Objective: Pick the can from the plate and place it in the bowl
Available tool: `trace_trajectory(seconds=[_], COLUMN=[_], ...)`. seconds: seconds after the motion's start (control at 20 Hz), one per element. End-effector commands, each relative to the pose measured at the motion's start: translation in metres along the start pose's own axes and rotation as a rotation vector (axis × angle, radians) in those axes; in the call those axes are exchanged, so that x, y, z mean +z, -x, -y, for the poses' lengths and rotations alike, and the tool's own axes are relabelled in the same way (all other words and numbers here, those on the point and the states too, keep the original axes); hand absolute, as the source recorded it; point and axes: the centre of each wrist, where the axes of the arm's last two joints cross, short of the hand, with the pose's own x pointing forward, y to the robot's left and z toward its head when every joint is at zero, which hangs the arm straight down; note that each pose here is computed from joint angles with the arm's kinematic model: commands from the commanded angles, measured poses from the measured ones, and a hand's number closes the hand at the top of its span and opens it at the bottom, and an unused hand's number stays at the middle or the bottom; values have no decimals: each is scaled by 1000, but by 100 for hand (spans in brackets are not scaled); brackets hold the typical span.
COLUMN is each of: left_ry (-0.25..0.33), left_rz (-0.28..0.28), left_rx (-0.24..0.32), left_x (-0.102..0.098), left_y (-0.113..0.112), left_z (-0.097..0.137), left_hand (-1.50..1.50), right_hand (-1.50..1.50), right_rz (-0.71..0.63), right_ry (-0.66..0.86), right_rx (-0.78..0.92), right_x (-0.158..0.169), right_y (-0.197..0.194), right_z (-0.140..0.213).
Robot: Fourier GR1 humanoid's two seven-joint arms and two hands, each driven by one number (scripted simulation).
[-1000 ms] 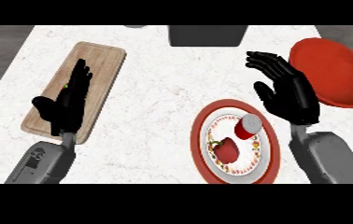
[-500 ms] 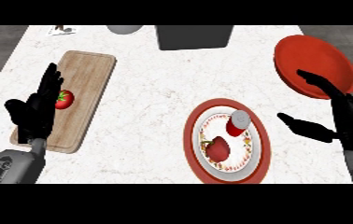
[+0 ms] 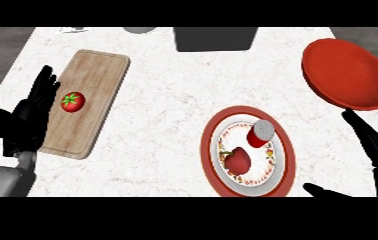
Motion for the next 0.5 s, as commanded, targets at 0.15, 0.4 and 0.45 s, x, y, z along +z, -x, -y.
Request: trace_trajectory(seconds=[0.15,0.4,0.45], left_ry=[44,48,58], left_rz=[4,33,15], left_rx=[0,11,14], left_x=[5,-10,-2], left_y=[-3,-27,-21], left_z=[-3,17,12], left_hand=[0,0,0], right_hand=[-150,-150,-150], right_rz=[-45,-110,-118], right_ry=[21,-148,-194], right_rx=[110,214,254], right_x=[-10,-39,-39], right_y=[-57,-79,-82], right_z=[40,53,62])
